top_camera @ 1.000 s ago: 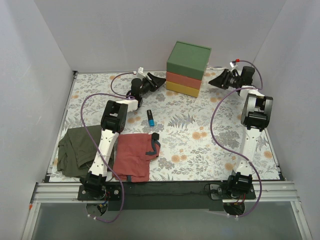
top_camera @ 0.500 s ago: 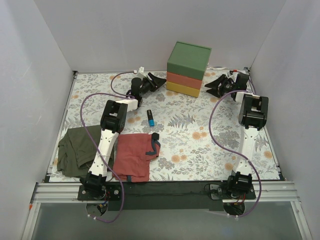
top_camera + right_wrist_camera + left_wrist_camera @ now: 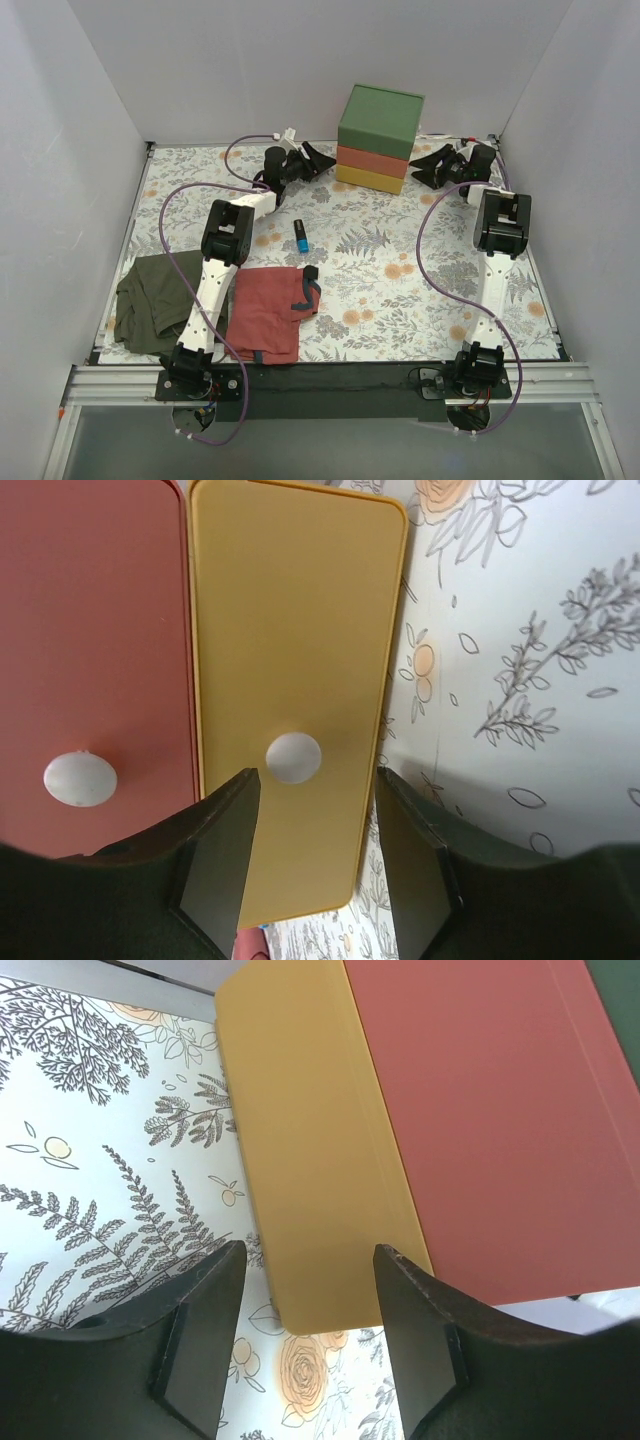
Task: Sort the stationery into containers
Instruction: Open the drawer in the storage box.
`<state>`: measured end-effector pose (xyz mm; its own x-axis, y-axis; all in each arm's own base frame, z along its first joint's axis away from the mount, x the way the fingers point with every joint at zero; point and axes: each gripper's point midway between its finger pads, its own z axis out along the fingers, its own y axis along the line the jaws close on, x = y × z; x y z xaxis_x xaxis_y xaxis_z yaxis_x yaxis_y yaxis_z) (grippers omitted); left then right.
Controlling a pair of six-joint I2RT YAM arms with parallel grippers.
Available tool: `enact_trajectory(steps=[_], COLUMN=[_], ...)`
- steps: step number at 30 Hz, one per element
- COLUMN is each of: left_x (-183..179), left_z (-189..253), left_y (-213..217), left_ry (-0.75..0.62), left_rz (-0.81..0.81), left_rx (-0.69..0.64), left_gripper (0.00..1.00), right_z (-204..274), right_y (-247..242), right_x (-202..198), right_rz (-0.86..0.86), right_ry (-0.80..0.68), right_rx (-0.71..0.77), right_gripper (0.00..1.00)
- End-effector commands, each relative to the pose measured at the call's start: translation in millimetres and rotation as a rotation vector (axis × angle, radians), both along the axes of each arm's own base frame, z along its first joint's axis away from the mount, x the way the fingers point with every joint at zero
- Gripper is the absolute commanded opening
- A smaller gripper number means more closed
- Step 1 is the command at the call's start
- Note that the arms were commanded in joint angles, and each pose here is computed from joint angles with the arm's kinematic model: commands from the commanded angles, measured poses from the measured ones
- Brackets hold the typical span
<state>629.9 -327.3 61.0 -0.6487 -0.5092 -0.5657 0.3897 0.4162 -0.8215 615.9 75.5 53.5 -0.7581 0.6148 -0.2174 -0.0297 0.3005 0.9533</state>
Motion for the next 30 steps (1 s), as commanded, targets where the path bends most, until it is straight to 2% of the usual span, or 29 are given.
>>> enact_trajectory(steps=[1, 7, 11, 21, 30], left_x=[-27, -33, -35, -38, -39], left_z=[-72, -75, -76, -74, -74], left_y=[5, 4, 1, 0, 0], left_ry=[0.170, 0.189, 0.193, 0.188, 0.190], left_rz=[-0.051, -0.053, -0.056, -0.061, -0.059], left_rx=[0.162, 0.167, 0.169, 0.180, 0.185], left_gripper=[0.55, 0.55, 0.55, 0.55, 0.55], right_z=[5, 2, -1, 12, 18], right_y=[6, 9, 9, 8, 15], right_x=[6, 8, 5, 14, 11], right_rz=[-0.007, -0.021, -0.032, -0.050, -0.030], right_ry=[-0.035, -0.055, -0.043, -0.100, -0.134], right_rx=[0.049, 0.089, 0.109, 0.117, 0.122], right_gripper=[0.58, 0.56, 0.45, 0.44, 0.28])
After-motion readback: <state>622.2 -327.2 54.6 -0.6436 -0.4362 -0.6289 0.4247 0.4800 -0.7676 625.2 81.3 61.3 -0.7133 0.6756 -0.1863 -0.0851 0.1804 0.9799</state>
